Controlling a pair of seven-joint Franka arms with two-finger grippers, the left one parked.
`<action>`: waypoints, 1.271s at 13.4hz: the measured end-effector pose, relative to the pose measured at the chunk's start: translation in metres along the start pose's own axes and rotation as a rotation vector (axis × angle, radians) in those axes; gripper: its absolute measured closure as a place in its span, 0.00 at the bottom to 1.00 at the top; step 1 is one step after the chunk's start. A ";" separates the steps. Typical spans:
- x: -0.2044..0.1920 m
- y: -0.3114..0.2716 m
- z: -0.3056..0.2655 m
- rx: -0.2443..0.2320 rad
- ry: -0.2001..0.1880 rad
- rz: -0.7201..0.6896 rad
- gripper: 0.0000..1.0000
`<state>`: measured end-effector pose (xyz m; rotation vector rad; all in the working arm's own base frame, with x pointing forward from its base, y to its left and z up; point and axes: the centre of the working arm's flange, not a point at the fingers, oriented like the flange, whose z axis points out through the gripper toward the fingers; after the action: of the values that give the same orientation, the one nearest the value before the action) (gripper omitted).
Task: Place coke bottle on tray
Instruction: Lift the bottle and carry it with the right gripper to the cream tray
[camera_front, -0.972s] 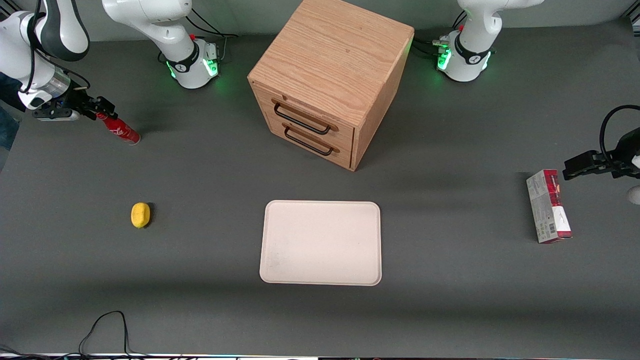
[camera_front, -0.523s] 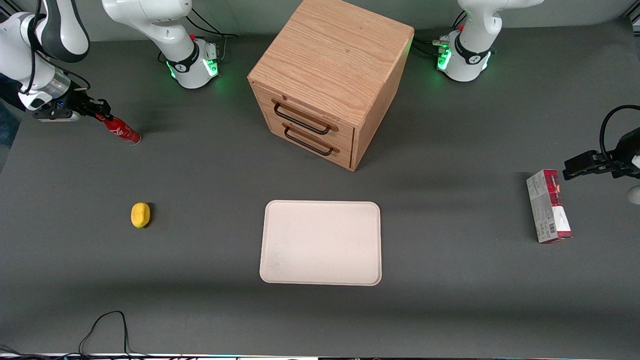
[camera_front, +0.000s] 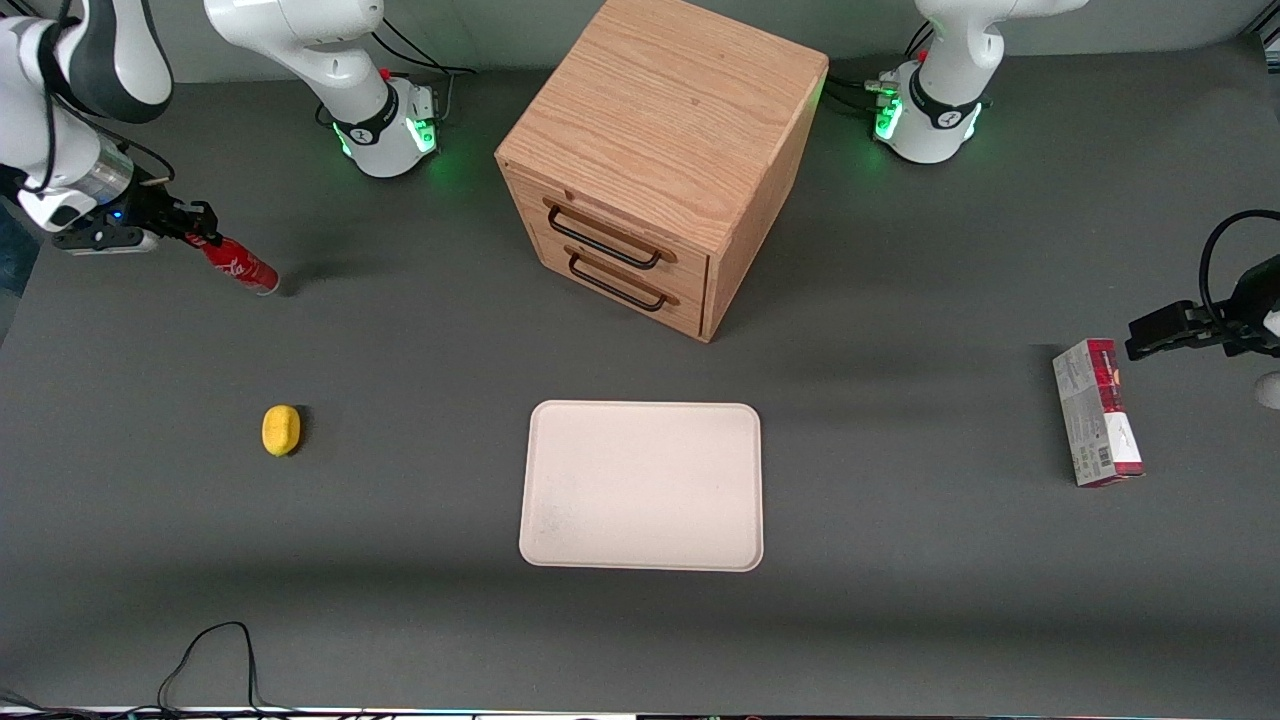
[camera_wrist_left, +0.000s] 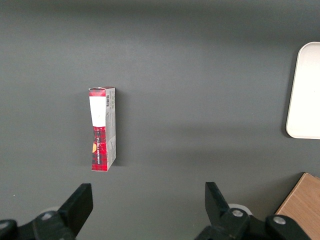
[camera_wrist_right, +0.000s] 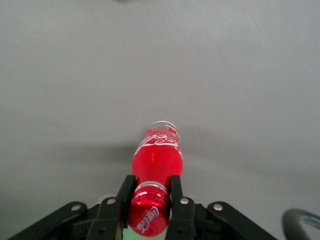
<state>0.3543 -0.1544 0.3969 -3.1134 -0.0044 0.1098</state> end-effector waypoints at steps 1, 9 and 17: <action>0.018 -0.018 -0.027 0.000 -0.001 -0.013 0.67; 0.162 -0.190 -0.193 0.015 -0.019 0.012 0.67; 0.244 -0.378 -0.219 0.054 0.032 -0.052 0.67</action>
<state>0.6120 0.2188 0.6085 -3.0577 -0.0802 0.0584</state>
